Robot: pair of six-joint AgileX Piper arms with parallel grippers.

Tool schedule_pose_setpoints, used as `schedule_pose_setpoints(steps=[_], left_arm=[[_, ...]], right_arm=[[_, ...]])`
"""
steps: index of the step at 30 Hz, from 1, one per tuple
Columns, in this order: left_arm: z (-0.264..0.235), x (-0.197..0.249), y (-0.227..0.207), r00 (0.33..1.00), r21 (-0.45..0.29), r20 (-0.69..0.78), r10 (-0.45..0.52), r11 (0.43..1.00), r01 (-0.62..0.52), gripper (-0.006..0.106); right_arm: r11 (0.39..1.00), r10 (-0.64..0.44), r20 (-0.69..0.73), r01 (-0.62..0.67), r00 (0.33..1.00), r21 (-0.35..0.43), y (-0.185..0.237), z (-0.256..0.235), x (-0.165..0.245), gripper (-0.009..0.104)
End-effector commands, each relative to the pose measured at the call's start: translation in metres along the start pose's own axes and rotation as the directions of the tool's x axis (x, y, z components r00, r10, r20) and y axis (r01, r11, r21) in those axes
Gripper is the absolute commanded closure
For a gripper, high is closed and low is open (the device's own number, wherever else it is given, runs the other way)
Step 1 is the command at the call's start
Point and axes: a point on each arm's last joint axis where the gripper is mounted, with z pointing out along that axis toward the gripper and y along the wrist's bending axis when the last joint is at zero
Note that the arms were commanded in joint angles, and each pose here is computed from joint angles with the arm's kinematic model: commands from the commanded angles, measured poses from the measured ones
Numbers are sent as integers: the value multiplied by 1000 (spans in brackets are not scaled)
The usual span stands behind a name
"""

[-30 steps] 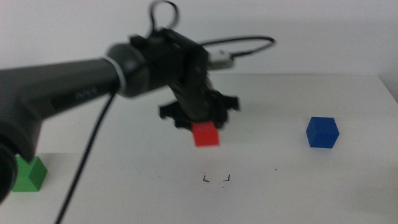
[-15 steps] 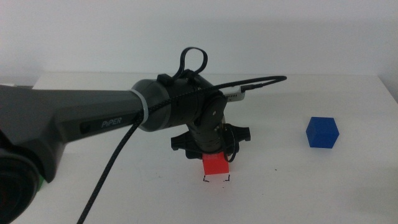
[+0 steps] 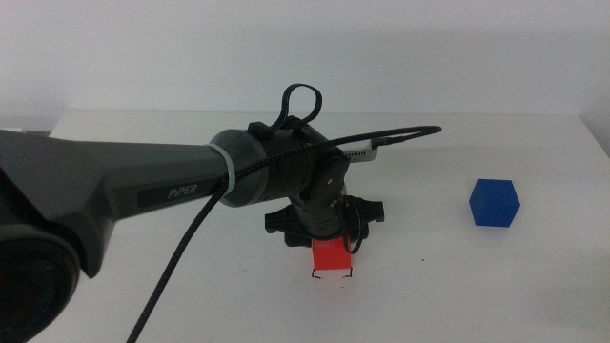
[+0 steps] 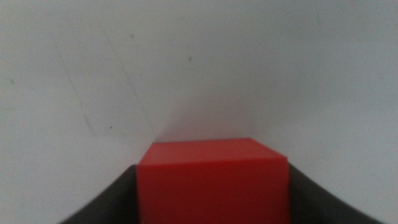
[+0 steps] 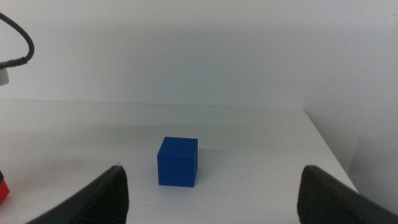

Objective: Stack red cubes first, then green, then blue cubes in a specific spot.

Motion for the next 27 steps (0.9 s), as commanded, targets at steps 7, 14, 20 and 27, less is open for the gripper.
schedule_pose_setpoints(steps=[7, 14, 20, 27], left_arm=[[-68, -16, 18, 989, -66, 76, 126, 990, -121, 7], [-175, -2, 143, 995, -306, 42, 92, 949, -75, 7], [-193, 40, 240, 996, -231, 70, -46, 971, 61, 7], [-170, 45, 297, 991, -232, 69, -113, 965, 126, 7]], right_arm=[[1000, -18, 10, 18, 1000, 7, 0, 0, 0, 2], [1000, -18, 10, 18, 1000, 7, 0, 0, 0, 2], [1000, -18, 10, 18, 1000, 7, 0, 0, 0, 2], [1000, -18, 10, 18, 1000, 7, 0, 0, 0, 2]])
